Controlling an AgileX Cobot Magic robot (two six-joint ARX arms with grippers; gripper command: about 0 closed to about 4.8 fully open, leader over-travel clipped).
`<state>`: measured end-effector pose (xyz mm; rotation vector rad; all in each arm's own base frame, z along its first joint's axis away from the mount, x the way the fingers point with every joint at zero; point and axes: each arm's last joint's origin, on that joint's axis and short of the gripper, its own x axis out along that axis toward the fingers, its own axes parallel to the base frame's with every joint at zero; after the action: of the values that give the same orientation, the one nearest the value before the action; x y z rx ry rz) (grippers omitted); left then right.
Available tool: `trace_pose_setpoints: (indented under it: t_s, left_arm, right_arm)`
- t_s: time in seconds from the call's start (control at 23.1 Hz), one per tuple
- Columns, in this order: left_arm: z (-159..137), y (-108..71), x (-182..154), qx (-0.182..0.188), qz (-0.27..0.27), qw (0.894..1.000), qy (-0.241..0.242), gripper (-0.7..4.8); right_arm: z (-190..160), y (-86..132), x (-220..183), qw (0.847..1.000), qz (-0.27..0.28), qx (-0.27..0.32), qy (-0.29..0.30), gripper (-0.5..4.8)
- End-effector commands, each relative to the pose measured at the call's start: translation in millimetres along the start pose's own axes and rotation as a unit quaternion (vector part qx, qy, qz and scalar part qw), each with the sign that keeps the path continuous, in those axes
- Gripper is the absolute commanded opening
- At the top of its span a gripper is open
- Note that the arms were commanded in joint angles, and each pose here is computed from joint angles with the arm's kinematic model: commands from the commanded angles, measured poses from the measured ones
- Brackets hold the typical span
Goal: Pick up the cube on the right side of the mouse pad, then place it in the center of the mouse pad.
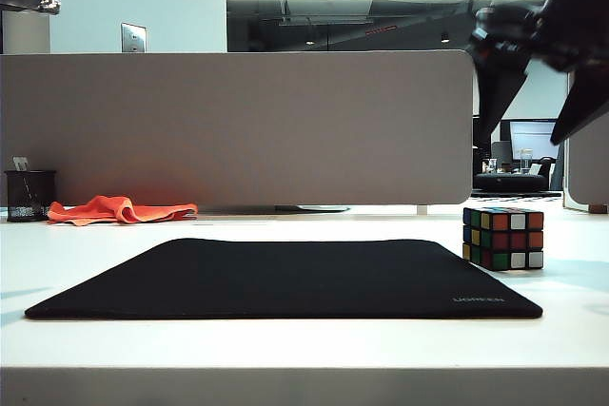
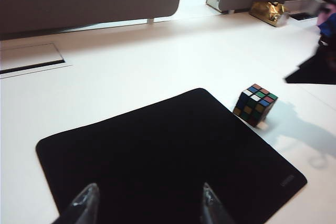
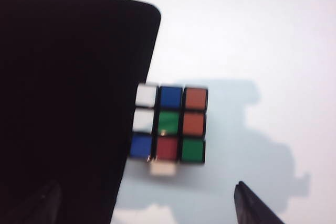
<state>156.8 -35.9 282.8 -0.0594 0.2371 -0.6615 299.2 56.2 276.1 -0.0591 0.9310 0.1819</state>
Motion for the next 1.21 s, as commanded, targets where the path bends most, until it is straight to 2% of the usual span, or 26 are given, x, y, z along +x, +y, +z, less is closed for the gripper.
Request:
trace_pose_setpoints:
  t_s: [0.04, 0.43, 0.86, 0.95, 1.21]
  left_arm:
    - [2.9, -0.4, 0.6, 0.004, -0.015, 1.0, -0.006, 2.47]
    - [2.5, 0.0, 1.4, 0.003, -0.016, 1.0, -0.004, 2.47]
    - [1.8, -0.7, 1.3, 0.001, -0.027, 1.0, 0.0, 2.47]
    - [1.0, -0.7, 1.3, -0.001, -0.027, 1.0, 0.003, 2.47]
    - [-0.8, -0.6, 1.3, -0.006, -0.027, 1.0, 0.011, 2.47]
  right_arm:
    - [9.2, -0.9, 11.0, 1.0, -0.022, 0.002, 0.005, 4.79]
    - [11.2, -1.3, 34.3, 0.999, -0.022, 0.001, 0.028, 4.79]
    - [2.2, -1.4, 75.0, 0.997, -0.008, 0.001, 0.082, 4.79]
    - [2.3, -0.3, 79.3, 0.997, 0.013, 0.0, 0.081, 4.79]
    - [6.0, -1.2, 81.7, 0.998, -0.002, -0.001, 0.061, 4.79]
